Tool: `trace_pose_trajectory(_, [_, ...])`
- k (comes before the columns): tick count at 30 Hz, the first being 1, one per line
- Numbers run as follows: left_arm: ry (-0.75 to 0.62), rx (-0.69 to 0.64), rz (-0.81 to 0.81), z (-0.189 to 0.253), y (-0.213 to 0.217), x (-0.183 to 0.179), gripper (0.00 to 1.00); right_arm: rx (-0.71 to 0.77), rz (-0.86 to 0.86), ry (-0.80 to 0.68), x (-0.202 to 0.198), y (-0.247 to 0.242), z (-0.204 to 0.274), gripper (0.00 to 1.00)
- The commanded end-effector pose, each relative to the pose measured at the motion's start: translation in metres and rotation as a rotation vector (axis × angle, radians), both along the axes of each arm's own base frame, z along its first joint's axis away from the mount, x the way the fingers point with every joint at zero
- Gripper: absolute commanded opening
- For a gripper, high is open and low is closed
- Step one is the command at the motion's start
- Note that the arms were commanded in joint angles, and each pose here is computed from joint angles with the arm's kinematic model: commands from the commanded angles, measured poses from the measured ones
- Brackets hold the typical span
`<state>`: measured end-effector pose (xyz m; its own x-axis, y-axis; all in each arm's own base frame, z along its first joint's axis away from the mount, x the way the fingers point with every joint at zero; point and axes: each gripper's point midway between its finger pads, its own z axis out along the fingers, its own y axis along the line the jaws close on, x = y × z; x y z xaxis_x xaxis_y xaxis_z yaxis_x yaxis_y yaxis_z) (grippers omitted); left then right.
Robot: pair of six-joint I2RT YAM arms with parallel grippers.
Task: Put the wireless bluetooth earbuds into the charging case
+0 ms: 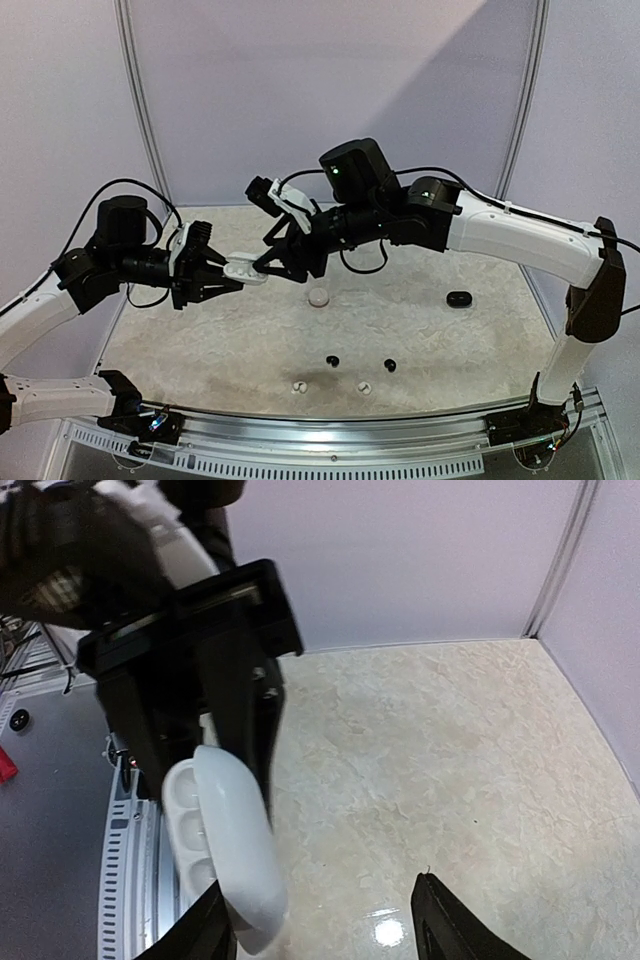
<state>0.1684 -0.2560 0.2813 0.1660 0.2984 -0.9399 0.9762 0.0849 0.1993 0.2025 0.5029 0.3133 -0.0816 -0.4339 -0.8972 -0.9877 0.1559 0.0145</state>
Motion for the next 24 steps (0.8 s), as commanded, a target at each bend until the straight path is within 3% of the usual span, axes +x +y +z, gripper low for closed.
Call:
trace_pose_trajectory(1, [0.002,-0.006,-0.069,0.003,-0.003,-0.015,0.00,-0.002,-0.103,0.007,0.032,-0.005,-0.002,0.60])
trace_pose_trajectory(7, [0.008,-0.015,-0.056,0.004,-0.003,-0.013,0.00,-0.005,-0.085,0.030,0.030,-0.005,-0.006,0.62])
trace_pose_trajectory(15, [0.168,-0.081,0.044,-0.003,-0.006,0.002,0.00,0.019,-0.017,0.045,0.019,0.000,-0.002,0.68])
trace_pose_trajectory(24, [0.213,-0.094,0.064,-0.006,-0.006,0.007,0.00,0.047,0.013,0.044,0.015,-0.001,0.012,0.70])
